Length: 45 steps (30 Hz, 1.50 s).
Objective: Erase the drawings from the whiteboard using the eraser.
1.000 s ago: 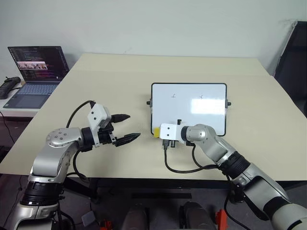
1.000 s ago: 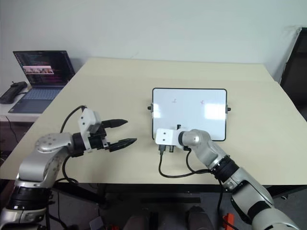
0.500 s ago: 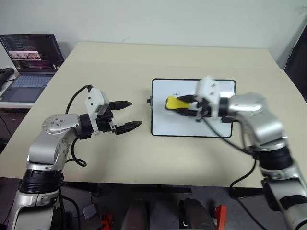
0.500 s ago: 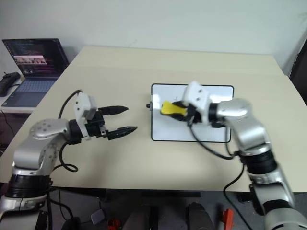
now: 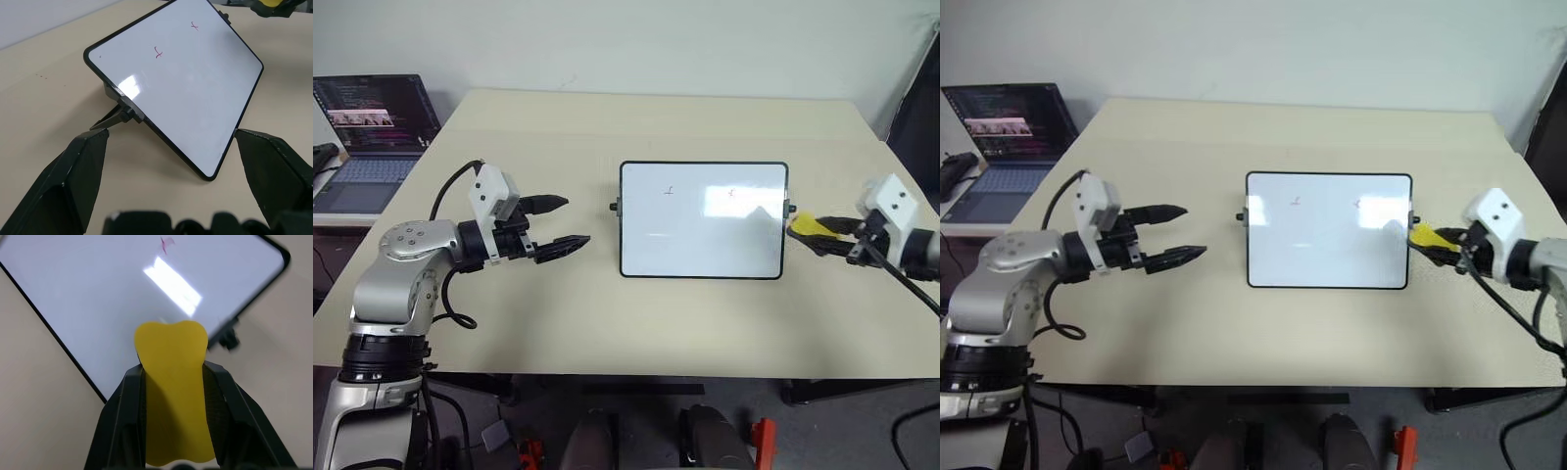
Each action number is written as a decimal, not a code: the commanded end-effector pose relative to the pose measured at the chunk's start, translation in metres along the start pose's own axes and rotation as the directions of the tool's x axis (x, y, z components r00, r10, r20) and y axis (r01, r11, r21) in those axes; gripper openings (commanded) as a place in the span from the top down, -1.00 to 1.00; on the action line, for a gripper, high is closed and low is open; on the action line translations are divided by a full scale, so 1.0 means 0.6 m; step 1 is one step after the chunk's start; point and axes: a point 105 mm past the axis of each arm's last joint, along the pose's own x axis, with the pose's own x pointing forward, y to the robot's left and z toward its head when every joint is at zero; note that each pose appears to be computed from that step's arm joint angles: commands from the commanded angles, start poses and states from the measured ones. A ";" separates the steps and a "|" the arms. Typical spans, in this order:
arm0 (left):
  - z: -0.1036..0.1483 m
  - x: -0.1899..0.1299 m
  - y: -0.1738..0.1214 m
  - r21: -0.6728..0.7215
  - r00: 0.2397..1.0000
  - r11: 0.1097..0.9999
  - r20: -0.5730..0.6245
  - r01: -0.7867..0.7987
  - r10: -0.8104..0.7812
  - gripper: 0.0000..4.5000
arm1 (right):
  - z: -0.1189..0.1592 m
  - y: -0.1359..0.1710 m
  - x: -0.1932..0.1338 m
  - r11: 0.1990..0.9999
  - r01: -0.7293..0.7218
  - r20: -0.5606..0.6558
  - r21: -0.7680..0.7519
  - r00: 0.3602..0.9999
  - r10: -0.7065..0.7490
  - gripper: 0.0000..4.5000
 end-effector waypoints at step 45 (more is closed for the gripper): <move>0.009 0.016 0.004 0.041 1.000 0.999 0.024 -0.008 0.007 -1.00 | 0.238 0.049 0.270 0.884 0.209 0.226 -0.419 0.967 -0.122 0.45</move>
